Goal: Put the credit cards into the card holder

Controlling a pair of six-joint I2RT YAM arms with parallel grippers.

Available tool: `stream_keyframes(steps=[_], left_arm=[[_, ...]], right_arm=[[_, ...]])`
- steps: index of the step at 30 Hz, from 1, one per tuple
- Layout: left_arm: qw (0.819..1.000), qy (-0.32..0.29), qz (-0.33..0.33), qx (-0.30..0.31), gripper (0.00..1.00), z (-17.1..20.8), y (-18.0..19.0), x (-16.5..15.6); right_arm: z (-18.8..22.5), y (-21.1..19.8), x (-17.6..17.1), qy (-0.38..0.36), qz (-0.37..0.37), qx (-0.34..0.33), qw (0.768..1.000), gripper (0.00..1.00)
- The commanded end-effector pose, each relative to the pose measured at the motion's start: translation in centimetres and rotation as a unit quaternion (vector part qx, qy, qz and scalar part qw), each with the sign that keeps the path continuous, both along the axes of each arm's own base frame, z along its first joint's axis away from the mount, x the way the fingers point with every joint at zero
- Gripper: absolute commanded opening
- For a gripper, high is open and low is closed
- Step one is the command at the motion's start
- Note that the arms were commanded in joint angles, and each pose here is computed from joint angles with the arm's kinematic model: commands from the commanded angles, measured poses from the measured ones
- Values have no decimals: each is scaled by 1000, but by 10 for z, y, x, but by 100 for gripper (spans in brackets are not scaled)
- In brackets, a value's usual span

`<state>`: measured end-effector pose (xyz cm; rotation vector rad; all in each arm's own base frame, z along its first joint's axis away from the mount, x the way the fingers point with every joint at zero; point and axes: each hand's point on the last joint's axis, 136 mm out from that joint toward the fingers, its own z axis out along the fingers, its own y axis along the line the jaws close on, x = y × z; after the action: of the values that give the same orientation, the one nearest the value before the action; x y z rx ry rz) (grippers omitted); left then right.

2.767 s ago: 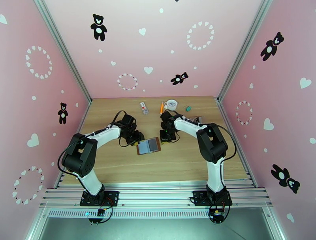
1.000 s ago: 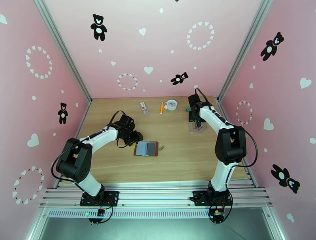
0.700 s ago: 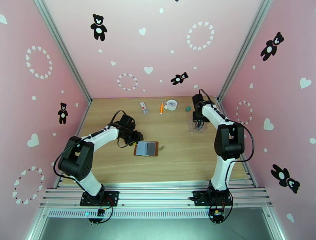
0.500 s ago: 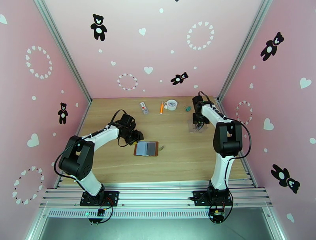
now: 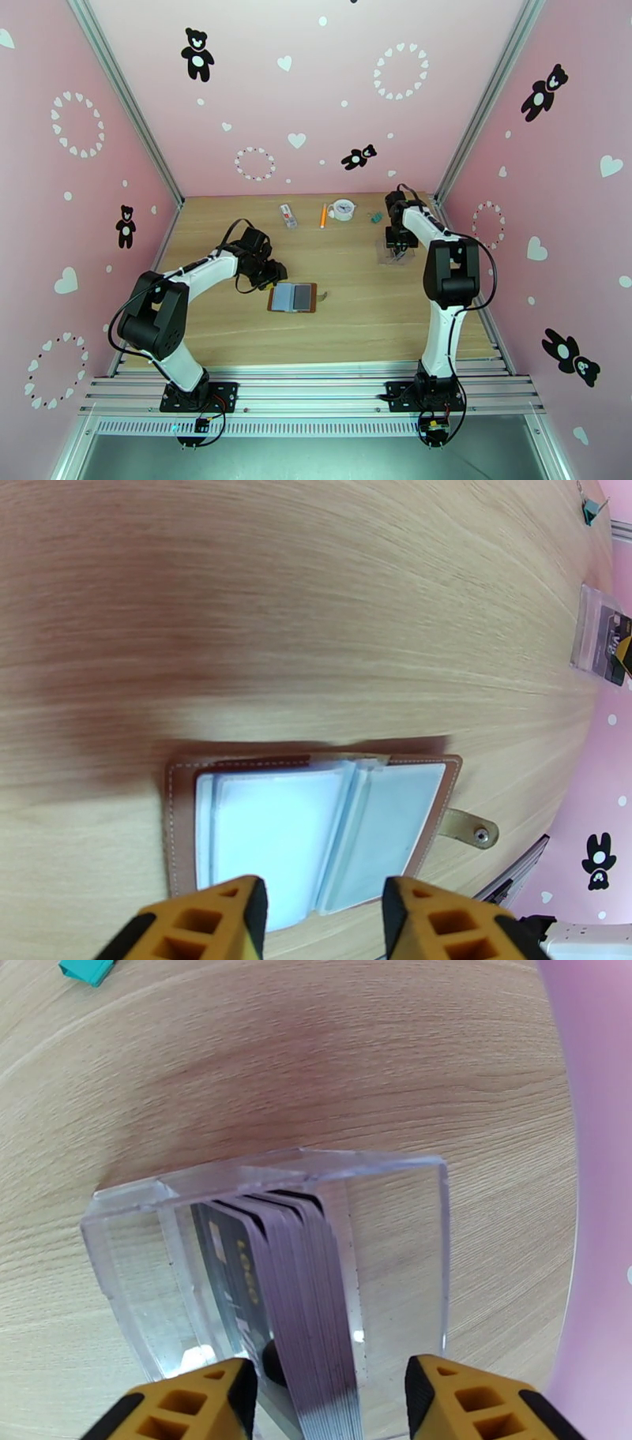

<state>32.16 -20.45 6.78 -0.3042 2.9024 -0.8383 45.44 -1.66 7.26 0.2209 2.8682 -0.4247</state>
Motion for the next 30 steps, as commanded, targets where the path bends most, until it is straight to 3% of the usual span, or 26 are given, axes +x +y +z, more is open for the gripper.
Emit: stream_keyframes(steps=[1,30], left_arm=[[1000,5,-9,5,44,-2,1,4],[1000,5,-6,-1,45,-3,-1,4]], right_arm=[[4,-6,-1,11,-8,-10,1000,53],[36,-38,-9,-7,-46,-44,998,34]])
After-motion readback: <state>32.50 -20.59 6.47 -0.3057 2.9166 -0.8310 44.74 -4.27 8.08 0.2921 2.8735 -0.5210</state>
